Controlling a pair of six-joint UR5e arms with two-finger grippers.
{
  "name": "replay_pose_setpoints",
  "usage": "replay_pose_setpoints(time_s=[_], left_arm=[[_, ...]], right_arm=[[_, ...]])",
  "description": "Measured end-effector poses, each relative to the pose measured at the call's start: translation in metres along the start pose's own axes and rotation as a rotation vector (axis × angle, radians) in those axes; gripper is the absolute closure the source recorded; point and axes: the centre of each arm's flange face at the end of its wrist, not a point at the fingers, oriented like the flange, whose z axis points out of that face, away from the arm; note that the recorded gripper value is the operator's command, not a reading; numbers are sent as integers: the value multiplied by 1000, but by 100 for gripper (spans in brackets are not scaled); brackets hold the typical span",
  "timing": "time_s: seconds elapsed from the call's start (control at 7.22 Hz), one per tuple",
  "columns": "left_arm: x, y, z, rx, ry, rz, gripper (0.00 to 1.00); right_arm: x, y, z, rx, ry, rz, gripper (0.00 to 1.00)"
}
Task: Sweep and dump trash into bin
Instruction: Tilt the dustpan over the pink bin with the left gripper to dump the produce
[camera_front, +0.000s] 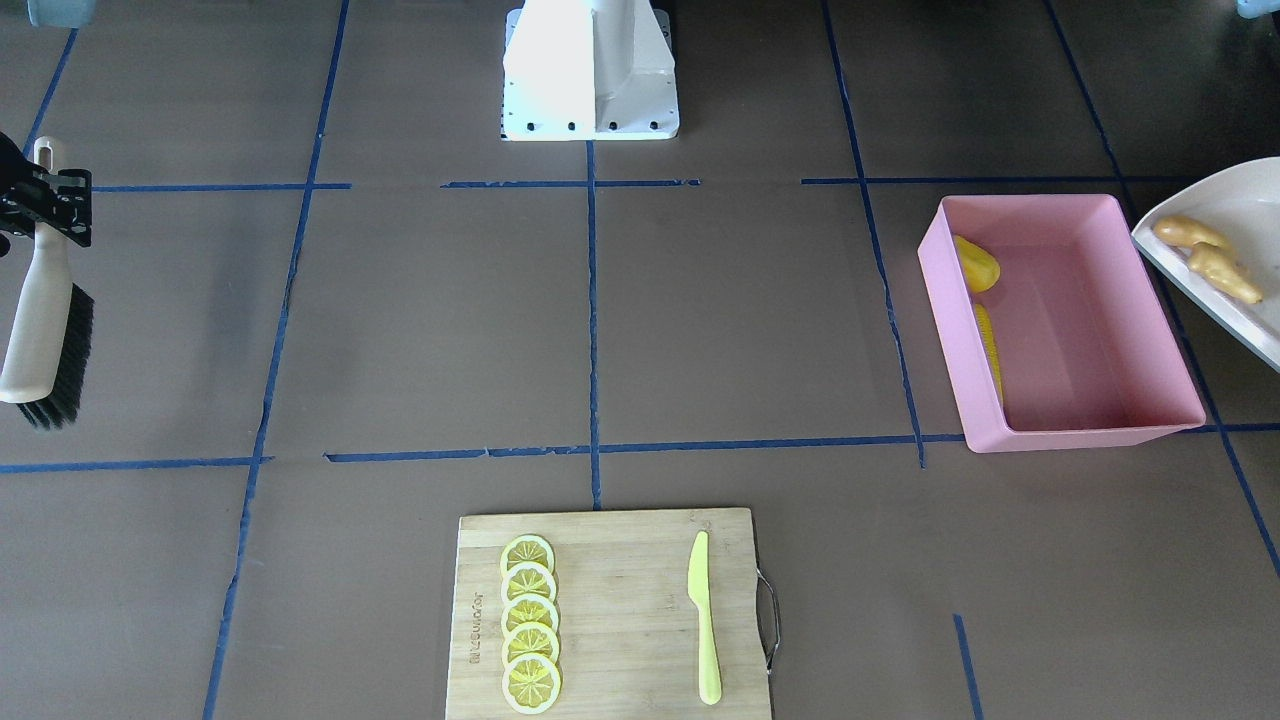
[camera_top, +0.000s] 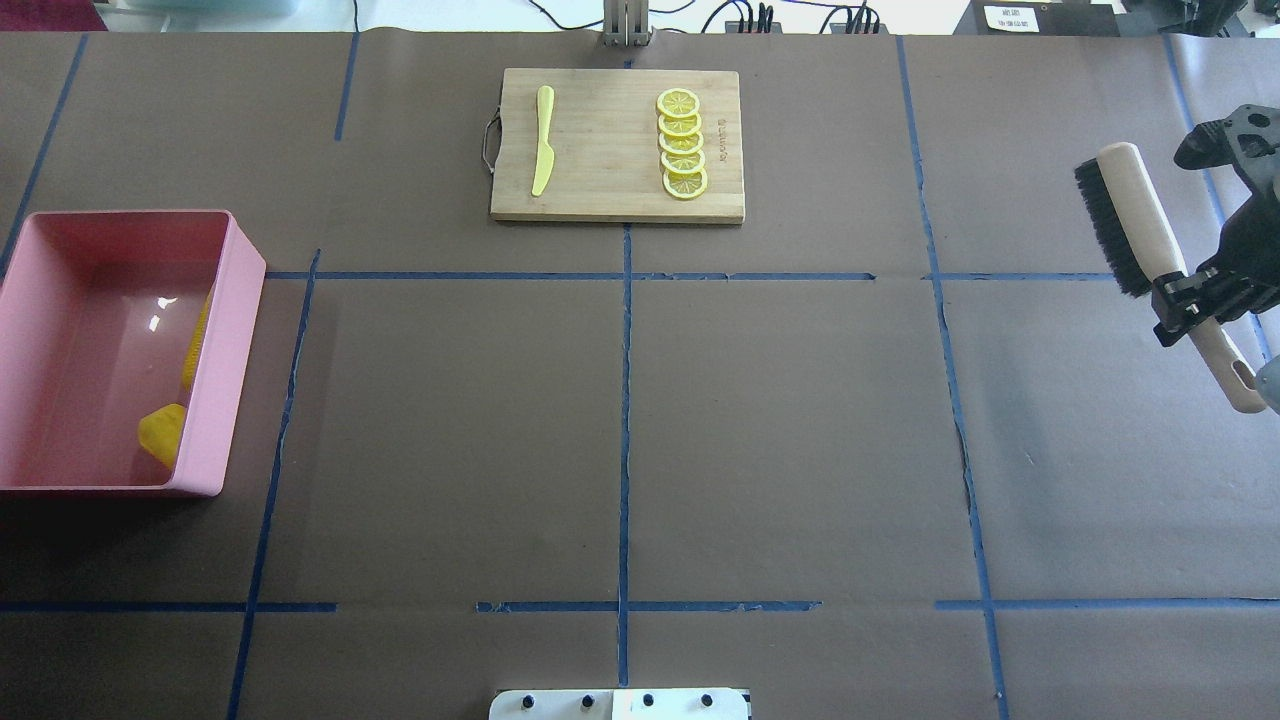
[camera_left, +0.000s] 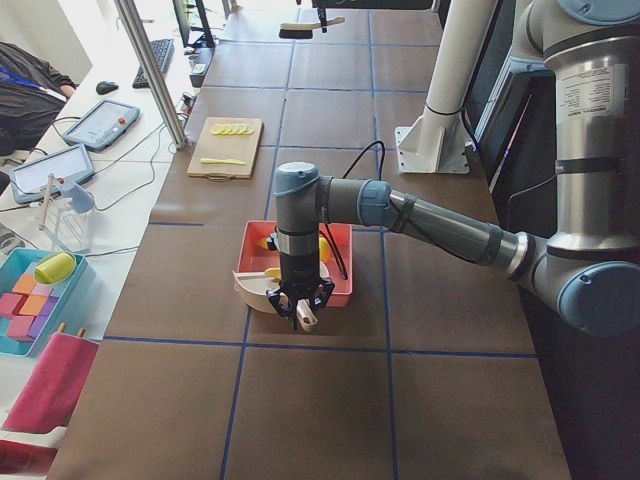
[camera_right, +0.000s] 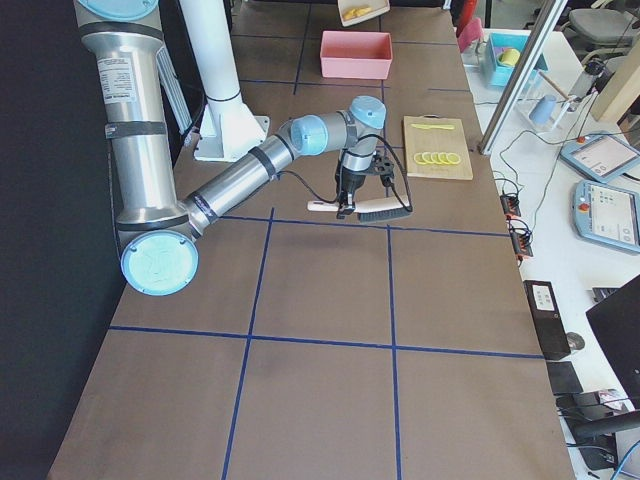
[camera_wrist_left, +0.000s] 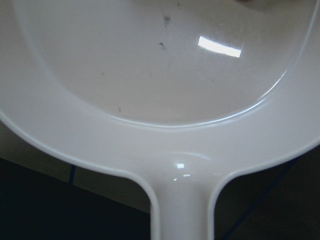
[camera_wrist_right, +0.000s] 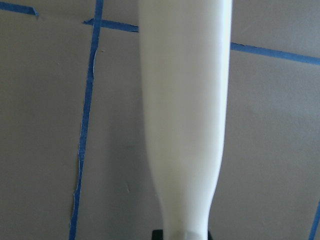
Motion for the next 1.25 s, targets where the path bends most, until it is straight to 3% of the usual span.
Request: replay_pose_setpoints(time_s=[0.42, 1.25], left_arm=[[-3, -26, -13, -24, -46, 53, 100], [-19, -58, -41, -171, -125, 108, 100]], right_arm=[[3, 1, 3, -7, 3, 1, 100], [10, 5, 10, -22, 9, -3, 100]])
